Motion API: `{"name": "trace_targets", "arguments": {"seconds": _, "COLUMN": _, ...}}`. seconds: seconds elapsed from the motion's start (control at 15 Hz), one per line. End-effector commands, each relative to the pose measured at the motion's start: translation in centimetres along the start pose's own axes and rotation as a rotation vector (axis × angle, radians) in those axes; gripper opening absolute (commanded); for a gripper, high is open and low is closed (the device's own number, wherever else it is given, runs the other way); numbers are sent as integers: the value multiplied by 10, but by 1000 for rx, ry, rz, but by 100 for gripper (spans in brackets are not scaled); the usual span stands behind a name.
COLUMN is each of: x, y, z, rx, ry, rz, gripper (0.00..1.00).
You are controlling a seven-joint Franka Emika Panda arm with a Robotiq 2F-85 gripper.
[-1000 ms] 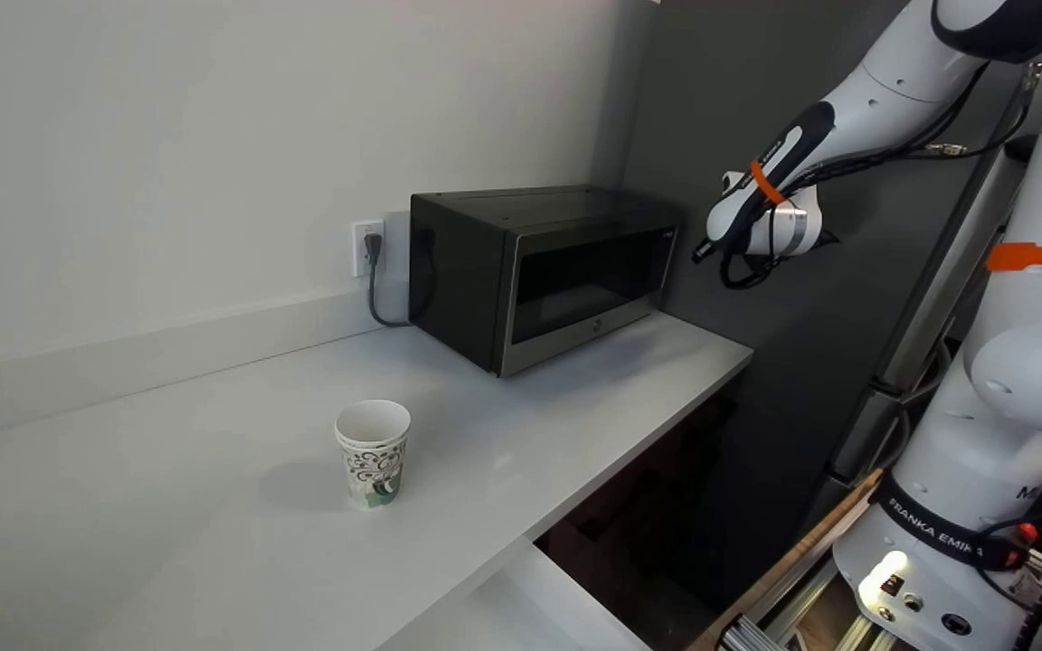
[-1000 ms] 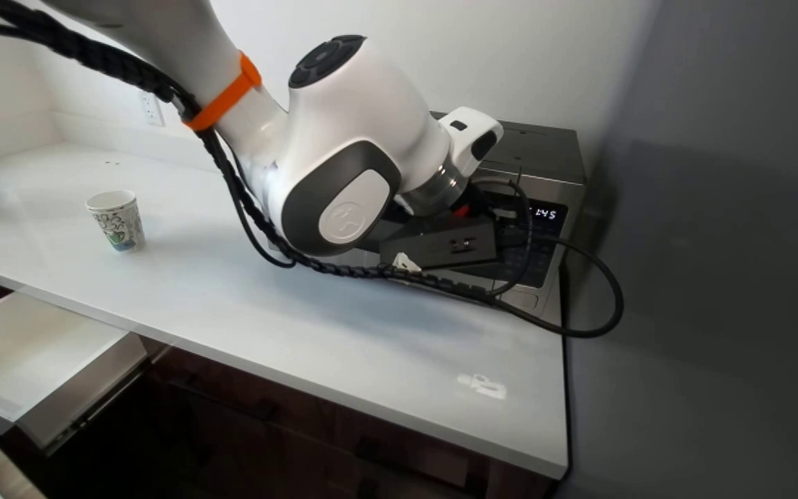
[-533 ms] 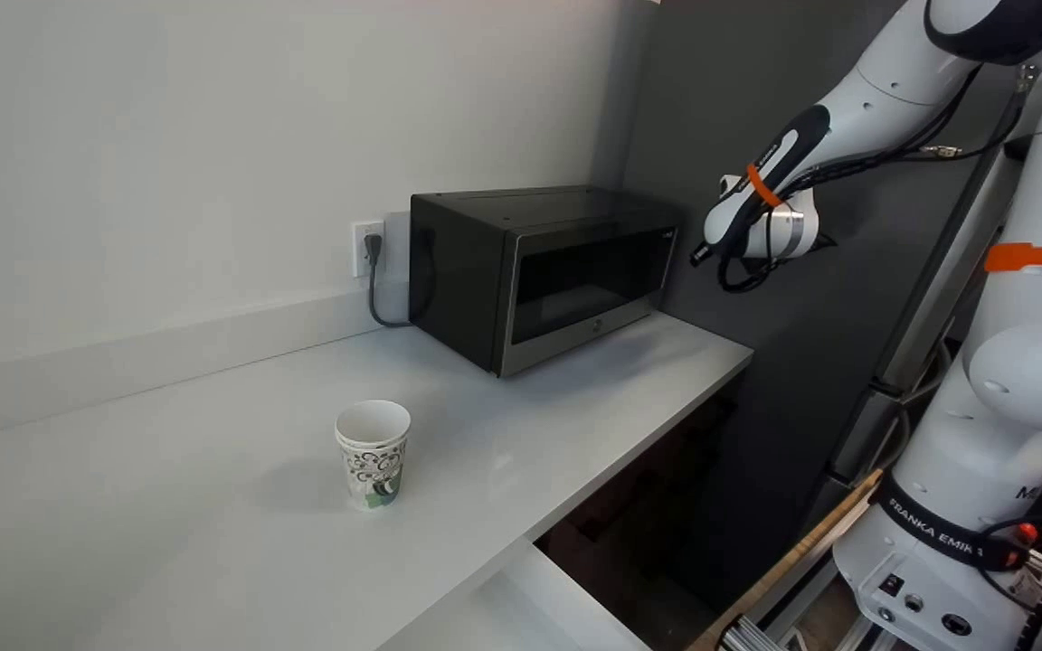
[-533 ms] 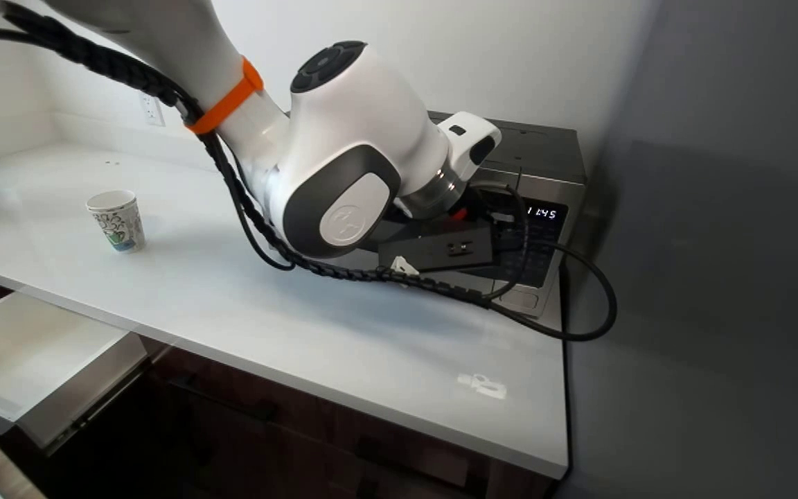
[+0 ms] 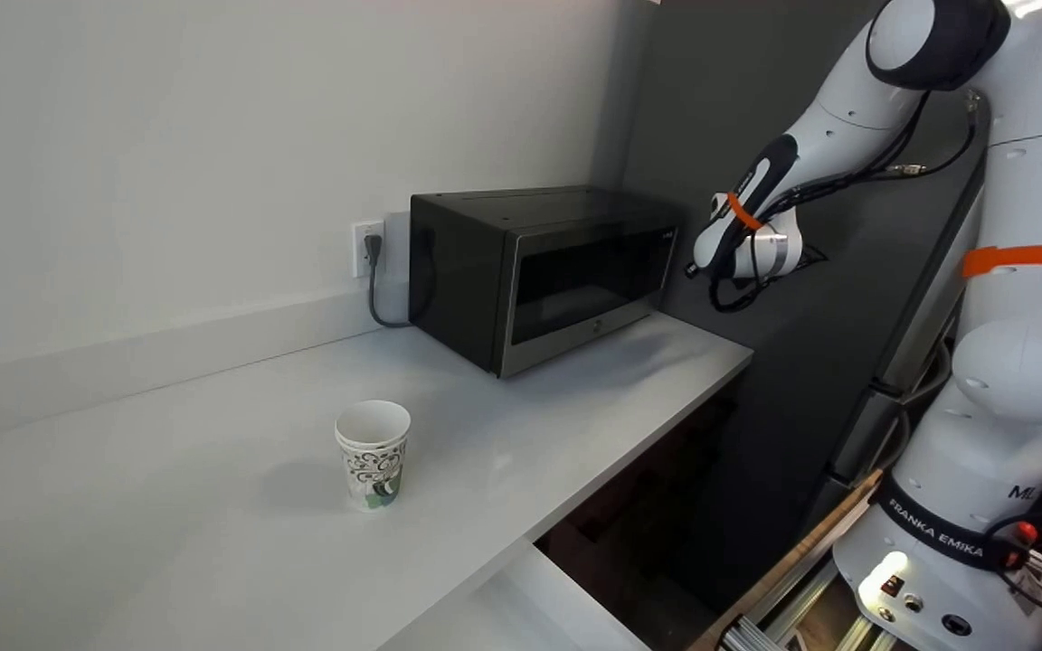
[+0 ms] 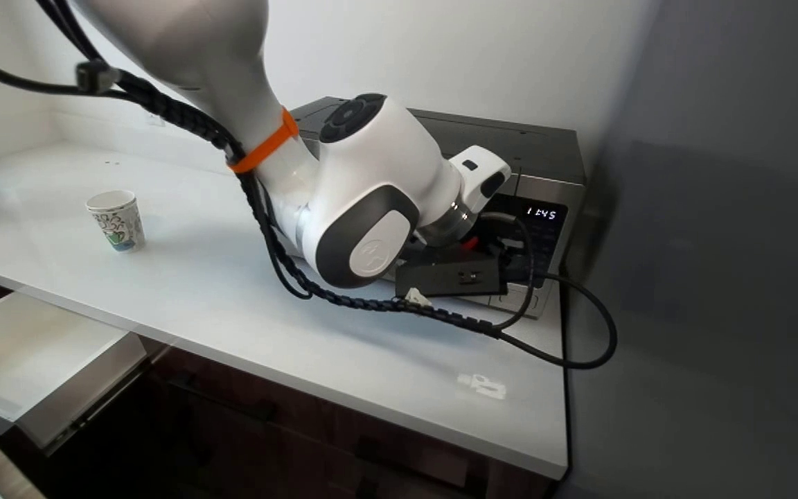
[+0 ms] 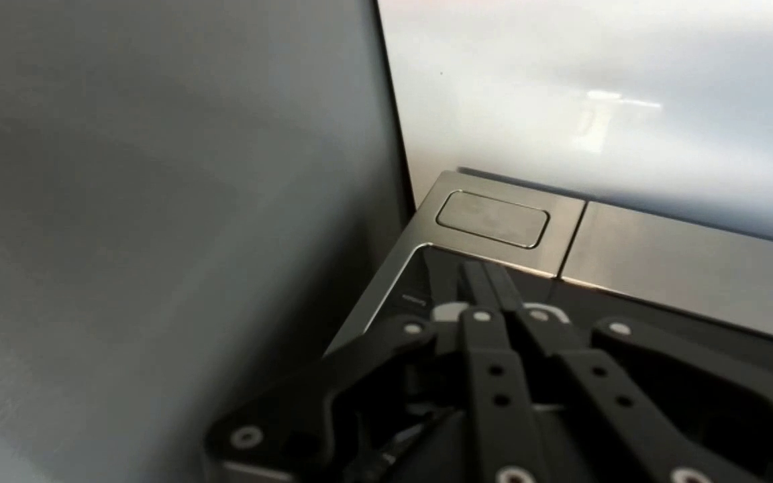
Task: Press a button on the microwave.
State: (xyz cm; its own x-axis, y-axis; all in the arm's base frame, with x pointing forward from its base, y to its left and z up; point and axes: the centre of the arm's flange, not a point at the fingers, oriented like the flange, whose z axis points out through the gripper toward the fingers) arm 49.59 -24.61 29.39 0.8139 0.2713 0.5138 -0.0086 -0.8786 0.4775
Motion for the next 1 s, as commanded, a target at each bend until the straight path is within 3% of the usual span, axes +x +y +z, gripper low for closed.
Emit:
{"name": "trace_targets", "arguments": {"seconds": 0.0, "x": -4, "y": 0, "z": 41, "rx": 33, "ry": 17, "rz": -8, "gripper": 0}}
{"name": "trace_targets", "arguments": {"seconds": 0.93, "x": 4, "y": 4, "z": 82, "rx": 25, "ry": 46, "rz": -98, "gripper": 0}}
